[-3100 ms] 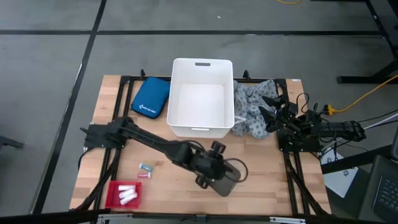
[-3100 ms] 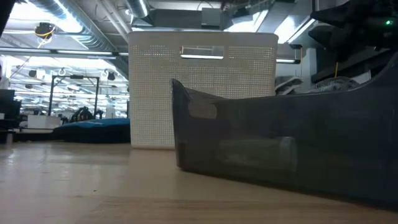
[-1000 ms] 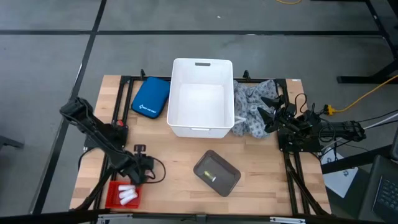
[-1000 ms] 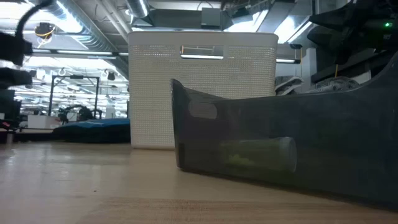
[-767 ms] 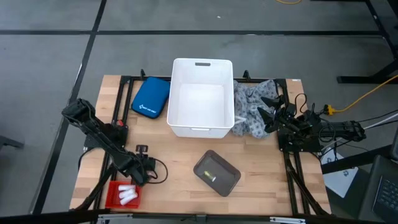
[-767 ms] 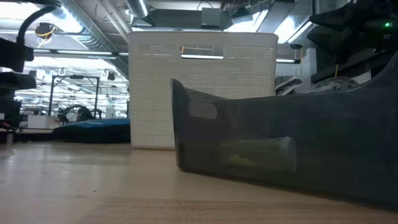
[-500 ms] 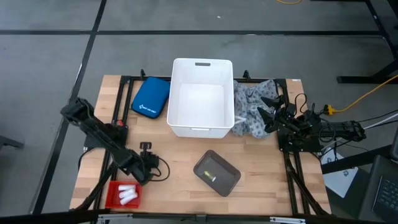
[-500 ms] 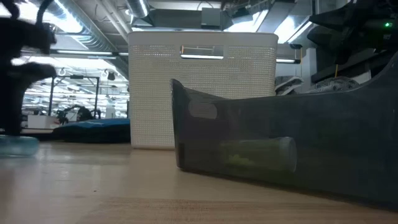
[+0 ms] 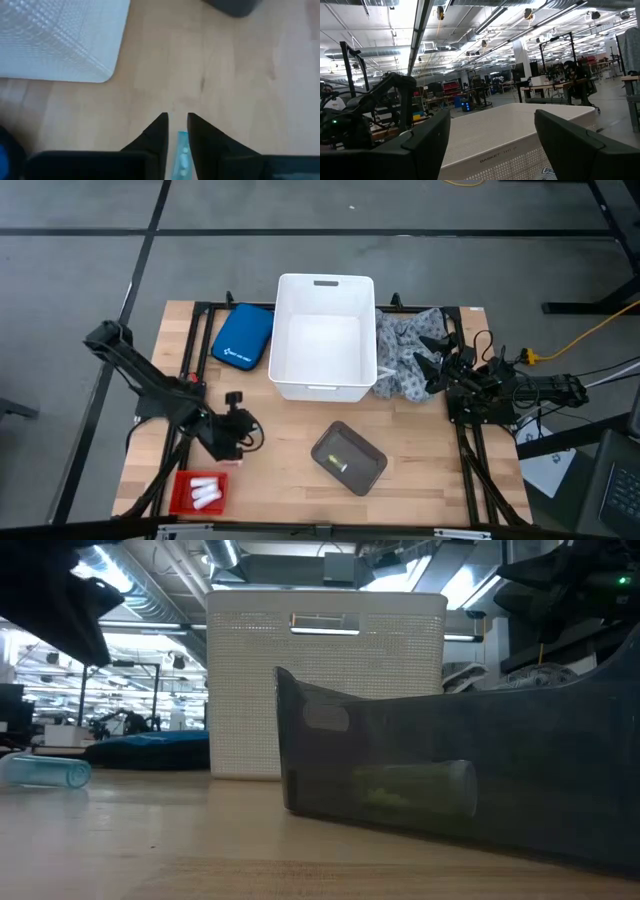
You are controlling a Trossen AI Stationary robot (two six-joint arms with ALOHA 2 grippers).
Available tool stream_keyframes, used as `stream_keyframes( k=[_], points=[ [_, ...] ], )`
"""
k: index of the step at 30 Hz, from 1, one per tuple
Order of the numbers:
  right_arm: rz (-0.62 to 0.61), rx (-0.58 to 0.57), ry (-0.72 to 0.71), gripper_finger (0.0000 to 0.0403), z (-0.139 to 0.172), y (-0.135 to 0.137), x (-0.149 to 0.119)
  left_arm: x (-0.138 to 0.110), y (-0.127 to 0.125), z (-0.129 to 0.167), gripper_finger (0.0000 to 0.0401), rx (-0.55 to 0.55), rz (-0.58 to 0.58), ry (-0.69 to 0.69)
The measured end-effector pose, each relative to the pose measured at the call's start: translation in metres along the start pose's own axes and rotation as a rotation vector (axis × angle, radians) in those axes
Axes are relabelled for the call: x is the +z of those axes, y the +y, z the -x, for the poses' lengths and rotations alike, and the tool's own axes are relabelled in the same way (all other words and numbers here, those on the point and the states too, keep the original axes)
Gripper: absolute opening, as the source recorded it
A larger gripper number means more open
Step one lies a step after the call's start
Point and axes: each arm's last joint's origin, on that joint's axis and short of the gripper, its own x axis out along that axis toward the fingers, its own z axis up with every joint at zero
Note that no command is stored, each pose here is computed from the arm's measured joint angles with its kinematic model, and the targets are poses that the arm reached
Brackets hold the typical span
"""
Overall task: Pick & place medical supplies in basket/bin
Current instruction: Put the blue pill bottle into the black bin
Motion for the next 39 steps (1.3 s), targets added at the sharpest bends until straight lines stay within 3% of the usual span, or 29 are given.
stream_keyframes(
  k=[10,16,29,39],
  points=[
    [0.000,0.000,0.000,0.0292,0.000,0.000,0.000,-0.005,-0.004,-0.038,0.0191,-0.026,-0.105,0.211],
    [0.002,-0.003,0.000,0.0292,0.000,0.000,0.000,-0.006,-0.009,-0.052,0.0228,-0.124,-0.075,0.295],
    [0.001,-0.002,0.000,0.0292,0.000,0.000,0.000,-0.012,-0.004,-0.086,0.0217,-0.068,-0.077,0.421],
    [0.001,-0.002,0.000,0.0292,0.000,0.000,0.000,-0.011,-0.003,-0.097,0.0127,-0.139,-0.096,0.447]
  ],
)
